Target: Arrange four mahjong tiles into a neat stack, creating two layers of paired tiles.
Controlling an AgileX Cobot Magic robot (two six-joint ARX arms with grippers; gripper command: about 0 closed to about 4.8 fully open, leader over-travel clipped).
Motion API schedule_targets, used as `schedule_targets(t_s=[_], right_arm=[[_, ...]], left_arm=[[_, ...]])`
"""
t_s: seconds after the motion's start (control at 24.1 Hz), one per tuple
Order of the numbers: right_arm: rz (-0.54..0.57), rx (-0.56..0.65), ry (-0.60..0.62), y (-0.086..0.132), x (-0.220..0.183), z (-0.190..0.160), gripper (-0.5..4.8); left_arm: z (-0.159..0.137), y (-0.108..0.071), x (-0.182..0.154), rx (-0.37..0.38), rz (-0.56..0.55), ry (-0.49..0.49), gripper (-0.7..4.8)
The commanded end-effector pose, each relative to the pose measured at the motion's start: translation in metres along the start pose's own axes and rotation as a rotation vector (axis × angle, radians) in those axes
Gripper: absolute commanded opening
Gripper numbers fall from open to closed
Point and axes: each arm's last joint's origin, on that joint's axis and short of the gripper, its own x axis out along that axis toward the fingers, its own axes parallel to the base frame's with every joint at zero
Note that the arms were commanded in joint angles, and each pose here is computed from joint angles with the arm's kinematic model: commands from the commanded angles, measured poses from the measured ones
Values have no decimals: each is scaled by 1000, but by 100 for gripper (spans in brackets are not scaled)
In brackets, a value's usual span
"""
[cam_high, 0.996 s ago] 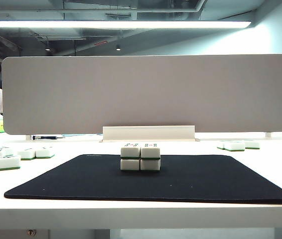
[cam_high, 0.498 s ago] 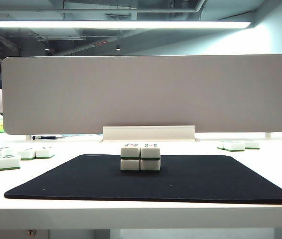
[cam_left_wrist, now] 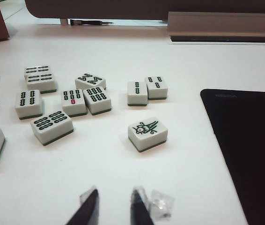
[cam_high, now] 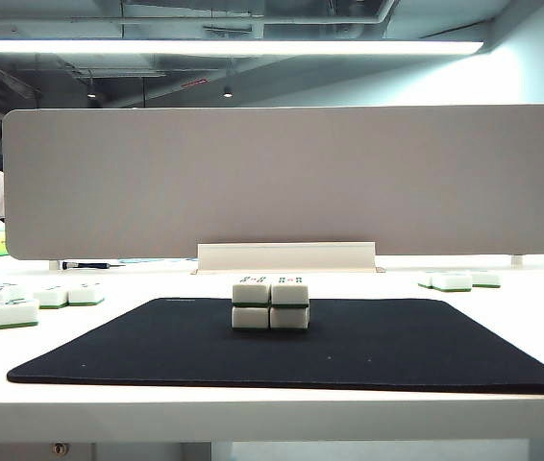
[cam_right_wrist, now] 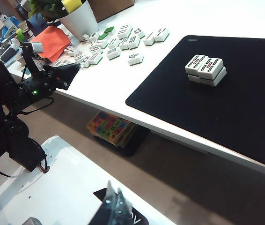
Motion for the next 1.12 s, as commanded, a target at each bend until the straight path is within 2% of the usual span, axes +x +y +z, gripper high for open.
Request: schedule_targets(t_s=[0.04, 0.17, 0.29, 0.37, 0.46, 0.54, 0.79, 0.91, 1.12], right_arm=[[7, -20, -16, 2, -2, -1, -1], [7, -20, -16, 2, -2, -1, -1], [-31, -130, -55, 1, -1, 4, -1], [-166, -222, -199, -4, 2, 18, -1], [-246, -277, -301, -12, 9, 28, -1], [-277, -295, -345, -22, 17, 31, -1], [-365, -236, -410, -59, 48, 25, -1], [-478, -132, -438, -89, 69, 11, -1], [-618, -51, -430, -117, 87, -10, -1]], left_arm=[[-1, 0, 0, 4, -5, 8, 84], [-1, 0, 0, 4, -5, 8, 84], [-1, 0, 0, 4, -5, 8, 84], [-1, 0, 0, 4, -5, 8, 84], [-1, 0, 0, 5, -5, 8, 84], [-1, 0, 0, 5, -5, 8, 84], [-1, 0, 0, 4, -5, 8, 84], [-1, 0, 0, 4, -5, 8, 84], [-1, 0, 0, 5, -5, 8, 84]])
